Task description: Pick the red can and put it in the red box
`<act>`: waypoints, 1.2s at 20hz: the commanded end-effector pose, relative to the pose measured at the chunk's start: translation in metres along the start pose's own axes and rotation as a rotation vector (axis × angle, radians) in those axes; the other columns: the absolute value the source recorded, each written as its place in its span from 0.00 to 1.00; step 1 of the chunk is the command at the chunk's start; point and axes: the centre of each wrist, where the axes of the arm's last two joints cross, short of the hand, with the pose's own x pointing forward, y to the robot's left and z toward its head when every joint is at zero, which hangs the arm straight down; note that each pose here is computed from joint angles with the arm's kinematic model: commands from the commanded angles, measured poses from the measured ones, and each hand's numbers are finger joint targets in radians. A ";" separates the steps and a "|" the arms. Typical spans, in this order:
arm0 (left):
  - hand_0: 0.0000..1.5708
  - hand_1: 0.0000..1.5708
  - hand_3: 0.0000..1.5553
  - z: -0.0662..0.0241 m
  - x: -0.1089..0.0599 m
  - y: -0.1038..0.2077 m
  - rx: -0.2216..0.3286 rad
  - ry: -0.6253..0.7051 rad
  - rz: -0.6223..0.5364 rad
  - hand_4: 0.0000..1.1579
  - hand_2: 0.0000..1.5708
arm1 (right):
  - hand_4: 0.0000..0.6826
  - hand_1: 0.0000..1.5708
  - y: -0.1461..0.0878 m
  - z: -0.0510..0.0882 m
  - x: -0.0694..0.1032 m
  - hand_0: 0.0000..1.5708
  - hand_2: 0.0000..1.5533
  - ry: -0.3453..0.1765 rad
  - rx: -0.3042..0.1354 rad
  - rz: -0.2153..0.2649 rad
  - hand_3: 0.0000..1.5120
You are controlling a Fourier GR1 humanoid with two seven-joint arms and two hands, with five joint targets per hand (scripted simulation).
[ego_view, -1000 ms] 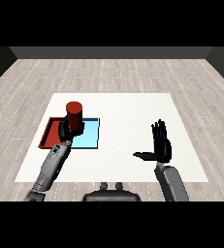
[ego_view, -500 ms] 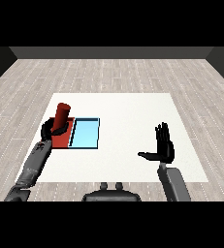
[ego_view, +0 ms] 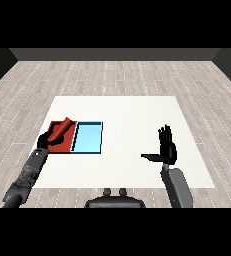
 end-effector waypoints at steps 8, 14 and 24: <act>0.00 0.00 0.00 0.0060 -0.031 -0.017 -0.213 0.126 -0.194 0.00 0.00 | 0.00 0.00 0.007 -0.012 -0.019 0.00 0.00 -0.029 0.001 -0.013 0.00; 0.00 0.00 0.00 -0.0159 0.016 0.010 -0.038 -0.083 0.271 0.00 0.00 | 0.00 0.00 0.001 -0.010 -0.013 0.00 0.00 -0.027 0.014 -0.028 0.00; 0.00 0.00 0.00 0.0173 0.076 -0.065 -0.236 -0.702 1.065 0.00 0.00 | 0.00 0.00 -0.009 0.005 -0.022 0.00 0.00 -0.007 0.032 -0.005 0.00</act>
